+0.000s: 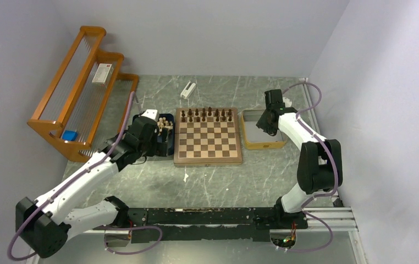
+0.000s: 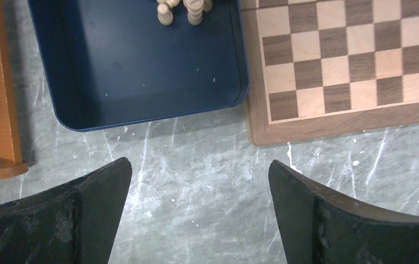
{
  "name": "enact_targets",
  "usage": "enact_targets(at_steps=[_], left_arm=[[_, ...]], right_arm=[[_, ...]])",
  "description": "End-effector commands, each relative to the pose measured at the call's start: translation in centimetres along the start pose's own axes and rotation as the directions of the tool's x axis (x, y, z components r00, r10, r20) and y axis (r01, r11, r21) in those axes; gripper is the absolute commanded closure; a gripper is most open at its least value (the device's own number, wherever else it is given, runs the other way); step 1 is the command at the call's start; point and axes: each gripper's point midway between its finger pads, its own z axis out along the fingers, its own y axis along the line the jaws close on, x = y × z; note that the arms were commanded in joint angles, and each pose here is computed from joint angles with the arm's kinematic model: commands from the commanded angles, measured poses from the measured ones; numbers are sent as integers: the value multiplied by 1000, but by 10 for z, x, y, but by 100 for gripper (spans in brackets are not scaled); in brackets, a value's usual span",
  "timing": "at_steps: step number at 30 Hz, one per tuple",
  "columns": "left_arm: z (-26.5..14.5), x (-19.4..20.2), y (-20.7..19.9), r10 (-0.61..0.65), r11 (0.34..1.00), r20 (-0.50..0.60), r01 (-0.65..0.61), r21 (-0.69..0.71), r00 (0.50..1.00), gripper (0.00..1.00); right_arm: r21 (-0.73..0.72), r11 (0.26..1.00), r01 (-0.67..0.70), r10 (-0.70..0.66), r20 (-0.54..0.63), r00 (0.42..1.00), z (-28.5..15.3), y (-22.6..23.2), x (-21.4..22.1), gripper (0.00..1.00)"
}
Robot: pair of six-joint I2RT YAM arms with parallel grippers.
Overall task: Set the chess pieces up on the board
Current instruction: Adjust the storage box at the center of the board.
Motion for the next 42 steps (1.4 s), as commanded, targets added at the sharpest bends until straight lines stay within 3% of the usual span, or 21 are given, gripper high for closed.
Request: enact_targets(at_steps=[1, 4, 12, 21, 29, 35, 42], left_arm=[[4, 4, -4, 31, 1000, -75, -31, 4, 997, 1], [4, -8, -1, 69, 997, -66, -71, -29, 995, 1], [6, -10, -5, 86, 996, -60, -86, -9, 994, 1], [2, -22, 1, 99, 994, -39, -100, -46, 994, 1], [-3, -31, -6, 96, 995, -51, -97, -27, 994, 1], [-4, -30, -2, 105, 993, -49, -107, -42, 993, 1], [-4, -24, -2, 102, 994, -58, -104, -36, 993, 1]], right_arm=[[133, 975, -177, 185, -53, 981, 6, -20, 15, 68], [115, 950, -291, 297, -41, 954, 3, -15, 12, 66], [283, 832, -477, 468, 102, 878, -30, -54, -7, 49], [290, 793, -536, 546, 54, 836, -16, -70, 24, 43], [240, 802, -547, 556, 38, 831, 1, -68, 22, 47], [252, 820, -514, 525, 26, 850, 8, -75, 31, 69], [280, 876, -393, 386, 82, 919, 3, -84, 7, 82]])
